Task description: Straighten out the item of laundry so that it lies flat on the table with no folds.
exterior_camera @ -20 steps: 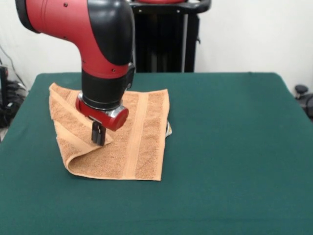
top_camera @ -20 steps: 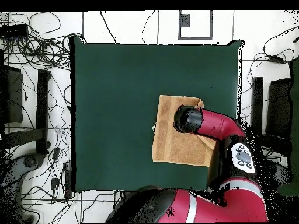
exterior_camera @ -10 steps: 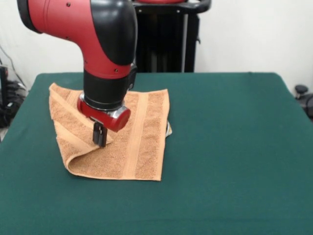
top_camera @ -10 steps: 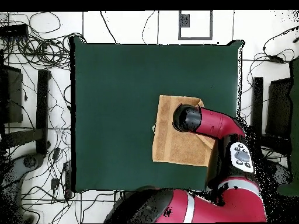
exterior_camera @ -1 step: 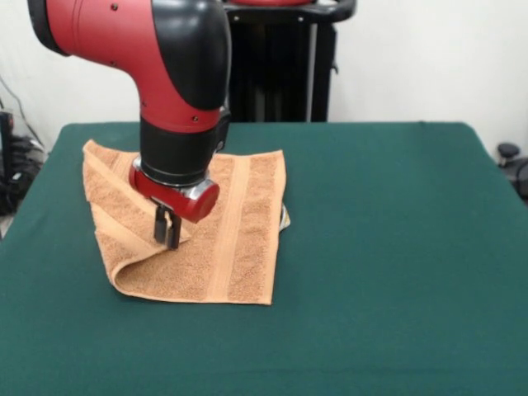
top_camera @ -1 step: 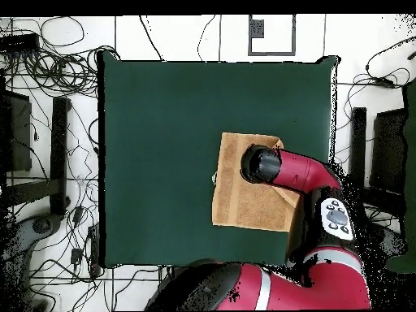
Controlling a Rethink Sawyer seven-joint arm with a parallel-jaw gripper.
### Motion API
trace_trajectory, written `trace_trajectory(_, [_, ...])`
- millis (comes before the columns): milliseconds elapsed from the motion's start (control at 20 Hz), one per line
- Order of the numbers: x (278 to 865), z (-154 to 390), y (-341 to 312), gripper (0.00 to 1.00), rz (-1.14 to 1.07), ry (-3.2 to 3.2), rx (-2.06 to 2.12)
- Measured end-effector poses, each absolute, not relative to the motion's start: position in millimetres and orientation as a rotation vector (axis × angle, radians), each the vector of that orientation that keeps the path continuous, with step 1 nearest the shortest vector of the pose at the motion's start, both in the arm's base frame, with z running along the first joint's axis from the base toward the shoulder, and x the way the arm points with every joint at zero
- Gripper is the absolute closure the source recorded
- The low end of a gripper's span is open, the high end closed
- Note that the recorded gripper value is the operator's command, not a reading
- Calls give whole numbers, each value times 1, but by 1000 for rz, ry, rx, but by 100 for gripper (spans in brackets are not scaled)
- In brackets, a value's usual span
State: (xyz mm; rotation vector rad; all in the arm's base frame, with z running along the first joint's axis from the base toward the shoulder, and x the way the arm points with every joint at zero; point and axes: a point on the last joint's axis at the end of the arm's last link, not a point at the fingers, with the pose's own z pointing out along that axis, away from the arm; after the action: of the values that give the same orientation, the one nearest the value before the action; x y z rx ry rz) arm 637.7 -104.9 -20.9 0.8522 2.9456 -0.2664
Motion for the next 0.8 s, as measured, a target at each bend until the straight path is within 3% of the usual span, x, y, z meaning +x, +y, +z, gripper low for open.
trace_trajectory(800, [643, -19, -107, 0, -268, 2935, 849])
